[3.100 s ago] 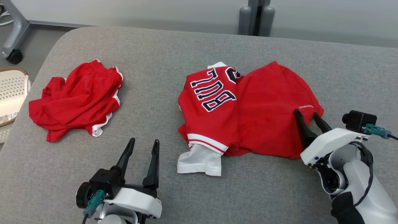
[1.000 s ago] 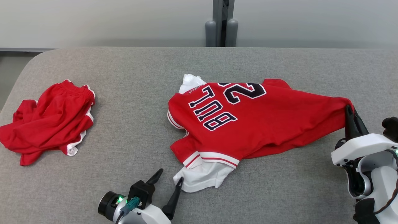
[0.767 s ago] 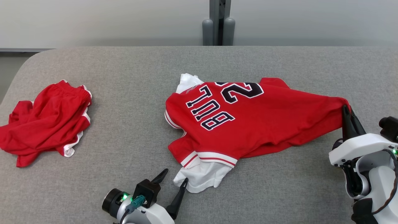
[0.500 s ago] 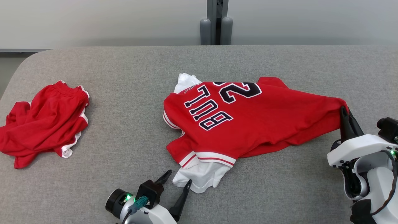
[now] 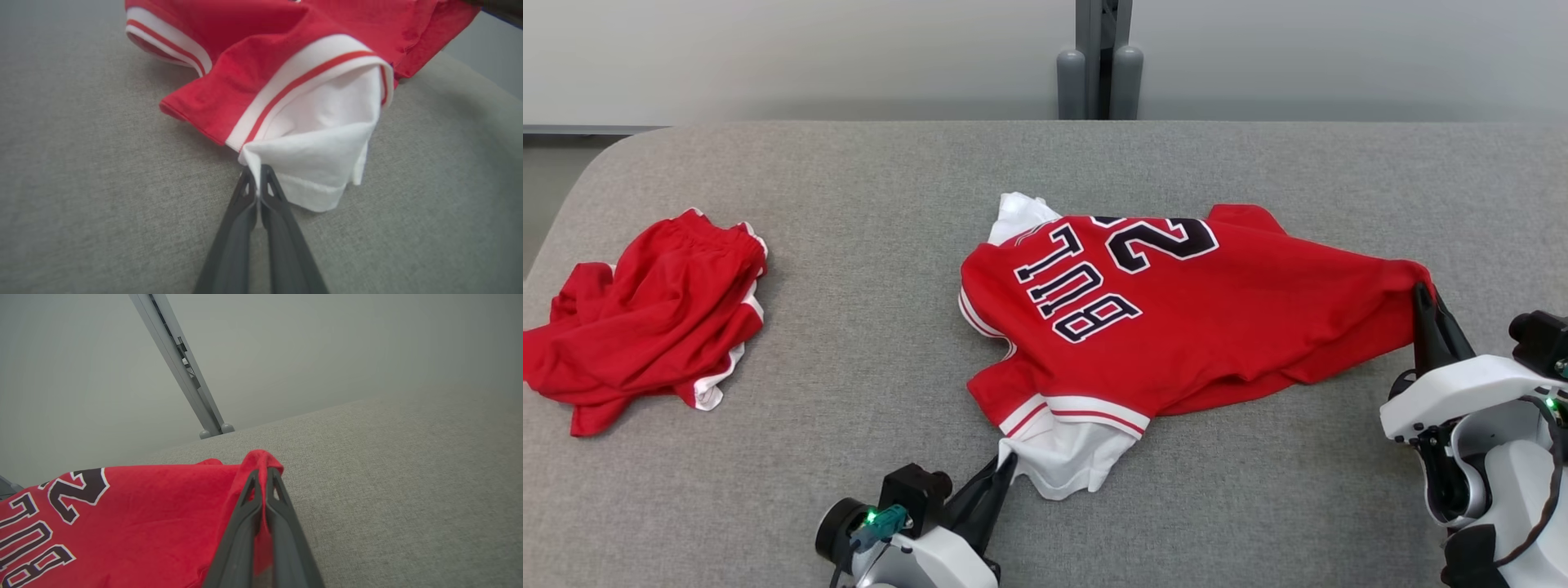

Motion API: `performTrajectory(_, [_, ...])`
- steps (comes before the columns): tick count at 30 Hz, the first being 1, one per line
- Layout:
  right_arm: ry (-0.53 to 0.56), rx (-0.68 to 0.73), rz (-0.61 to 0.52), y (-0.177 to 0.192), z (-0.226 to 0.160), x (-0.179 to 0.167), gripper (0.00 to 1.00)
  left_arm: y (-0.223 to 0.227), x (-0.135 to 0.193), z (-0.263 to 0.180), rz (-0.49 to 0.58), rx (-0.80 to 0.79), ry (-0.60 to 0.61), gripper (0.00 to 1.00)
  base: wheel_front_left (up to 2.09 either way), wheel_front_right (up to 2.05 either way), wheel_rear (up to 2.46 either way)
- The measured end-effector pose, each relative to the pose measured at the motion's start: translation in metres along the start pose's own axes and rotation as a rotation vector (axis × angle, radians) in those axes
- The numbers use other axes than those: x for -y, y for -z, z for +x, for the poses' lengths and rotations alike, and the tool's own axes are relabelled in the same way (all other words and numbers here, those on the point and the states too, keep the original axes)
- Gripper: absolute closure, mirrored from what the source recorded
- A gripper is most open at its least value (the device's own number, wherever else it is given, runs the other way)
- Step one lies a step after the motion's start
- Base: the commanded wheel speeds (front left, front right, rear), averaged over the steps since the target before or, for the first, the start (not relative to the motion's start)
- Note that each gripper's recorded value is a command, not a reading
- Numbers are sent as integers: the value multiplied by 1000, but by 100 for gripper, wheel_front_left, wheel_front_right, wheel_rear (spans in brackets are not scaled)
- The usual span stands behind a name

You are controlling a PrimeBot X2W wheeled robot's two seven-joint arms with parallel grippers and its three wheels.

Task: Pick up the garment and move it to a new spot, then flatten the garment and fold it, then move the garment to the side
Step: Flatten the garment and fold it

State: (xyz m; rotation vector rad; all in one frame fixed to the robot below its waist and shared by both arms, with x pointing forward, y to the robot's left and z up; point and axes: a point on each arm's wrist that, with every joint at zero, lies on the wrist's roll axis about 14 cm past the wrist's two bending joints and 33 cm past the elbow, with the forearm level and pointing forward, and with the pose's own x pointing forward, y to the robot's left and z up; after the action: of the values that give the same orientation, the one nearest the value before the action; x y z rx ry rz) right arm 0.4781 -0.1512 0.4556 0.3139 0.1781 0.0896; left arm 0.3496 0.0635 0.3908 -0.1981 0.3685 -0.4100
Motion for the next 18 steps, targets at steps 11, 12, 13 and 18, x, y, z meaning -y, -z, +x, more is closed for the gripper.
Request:
performTrajectory(11, [-49, 73, -27, -31, -3, -16, 100, -100, 20, -21, -304, 257, 152, 100, 0, 0, 0])
performTrajectory(12, [-56, 92, -17, -39, -3, -19, 100, -115, 17, -24, -325, 299, 160, 100, 0, 0, 0])
performTrajectory(13, [-64, 115, -18, -48, -3, -21, 100, -128, 16, -27, -348, 332, 171, 100, 0, 0, 0])
performTrajectory(18, [-111, 225, -94, -101, -4, -31, 100, -196, 5, -38, -435, 498, 218, 100, 0, 0, 0])
